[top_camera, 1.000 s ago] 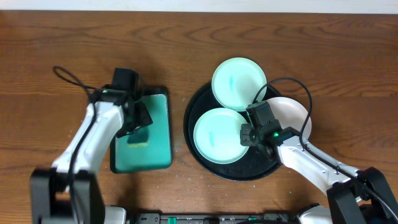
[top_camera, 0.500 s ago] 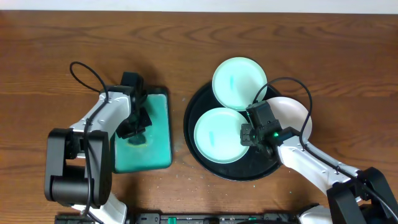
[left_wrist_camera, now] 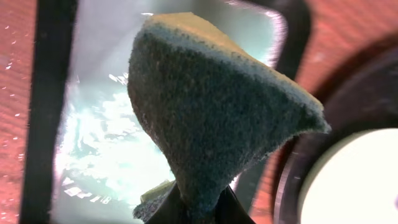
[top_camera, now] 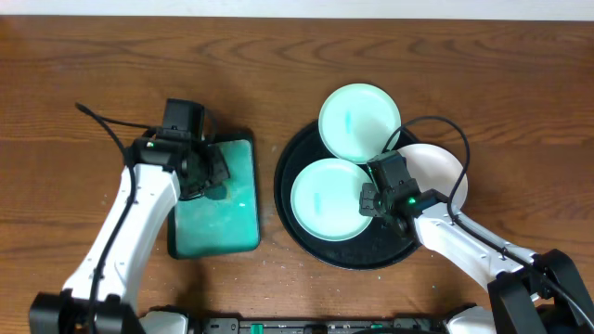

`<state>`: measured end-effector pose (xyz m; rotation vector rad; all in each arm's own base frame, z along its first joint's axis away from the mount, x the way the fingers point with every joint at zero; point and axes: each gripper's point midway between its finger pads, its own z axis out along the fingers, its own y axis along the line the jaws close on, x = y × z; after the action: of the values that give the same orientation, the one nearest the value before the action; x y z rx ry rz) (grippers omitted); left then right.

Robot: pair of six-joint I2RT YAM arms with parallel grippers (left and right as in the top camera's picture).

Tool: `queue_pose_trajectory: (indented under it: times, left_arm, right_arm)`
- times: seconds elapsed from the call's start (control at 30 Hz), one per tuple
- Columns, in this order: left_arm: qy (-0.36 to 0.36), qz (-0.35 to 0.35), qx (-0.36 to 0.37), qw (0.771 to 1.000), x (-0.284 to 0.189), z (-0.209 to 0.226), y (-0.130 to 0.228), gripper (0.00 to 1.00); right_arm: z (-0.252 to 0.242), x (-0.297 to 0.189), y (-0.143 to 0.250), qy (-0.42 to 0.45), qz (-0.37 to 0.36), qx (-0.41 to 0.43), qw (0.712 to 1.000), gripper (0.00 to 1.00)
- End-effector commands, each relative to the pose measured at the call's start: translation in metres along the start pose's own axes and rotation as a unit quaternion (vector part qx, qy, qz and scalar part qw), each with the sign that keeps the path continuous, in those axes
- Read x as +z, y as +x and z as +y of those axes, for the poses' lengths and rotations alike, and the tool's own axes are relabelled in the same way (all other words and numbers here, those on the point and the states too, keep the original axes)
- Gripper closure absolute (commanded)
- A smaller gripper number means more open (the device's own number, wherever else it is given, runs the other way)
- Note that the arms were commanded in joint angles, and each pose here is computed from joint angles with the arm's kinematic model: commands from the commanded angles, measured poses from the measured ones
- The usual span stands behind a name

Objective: Clean dirty plates on tray and stack at the side
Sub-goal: 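Scrub the lower green plate with the sponge in the left gripper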

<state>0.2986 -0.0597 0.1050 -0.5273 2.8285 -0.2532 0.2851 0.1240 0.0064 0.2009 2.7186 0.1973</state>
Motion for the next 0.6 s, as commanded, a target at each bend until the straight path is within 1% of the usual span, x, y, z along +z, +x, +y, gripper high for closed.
queue_pose_trajectory:
  times: [0.0, 0.03, 0.1, 0.17, 0.23, 0.37, 0.5, 0.57]
  left_arm:
    - [0.018, 0.0, -0.014, 1.0, -0.002, -0.02, 0.002, 0.93]
    - [0.023, 0.005, -0.015, 1.0, 0.001, -0.027, 0.006, 0.93]
    - [0.06, 0.025, 0.006, 0.998, 0.008, -0.054, 0.018, 0.93]
    - [0.114, 0.05, 0.044, 0.991, 0.017, -0.092, 0.035, 0.93]
    - [0.137, 0.064, 0.07, 0.986, 0.029, -0.118, 0.049, 0.93]
    - [0.144, 0.111, 0.067, 0.981, 0.063, -0.151, 0.085, 0.92]
    - [0.2, 0.177, 0.079, 0.96, 0.089, -0.189, 0.122, 0.93]
    - [0.216, 0.192, 0.083, 0.954, 0.099, -0.2, 0.133, 0.92]
  right_arm:
    - [-0.019, 0.003, -0.002, 0.047, -0.017, 0.058, 0.997, 0.99]
    - [-0.018, 0.003, -0.002, 0.047, -0.017, 0.057, 0.997, 0.99]
    - [-0.018, 0.003, -0.002, 0.047, -0.016, 0.053, 0.997, 0.99]
    - [-0.018, 0.003, -0.002, 0.047, -0.016, 0.038, 0.998, 0.99]
    - [-0.017, 0.003, -0.001, 0.044, -0.013, 0.03, 0.999, 0.99]
    - [-0.016, 0.003, 0.0, 0.04, -0.01, 0.022, 0.999, 0.99]
    - [-0.016, 0.003, 0.0, 0.039, -0.009, 0.022, 0.999, 0.99]
    - [-0.015, 0.003, 0.0, 0.038, -0.008, 0.02, 0.999, 0.99]
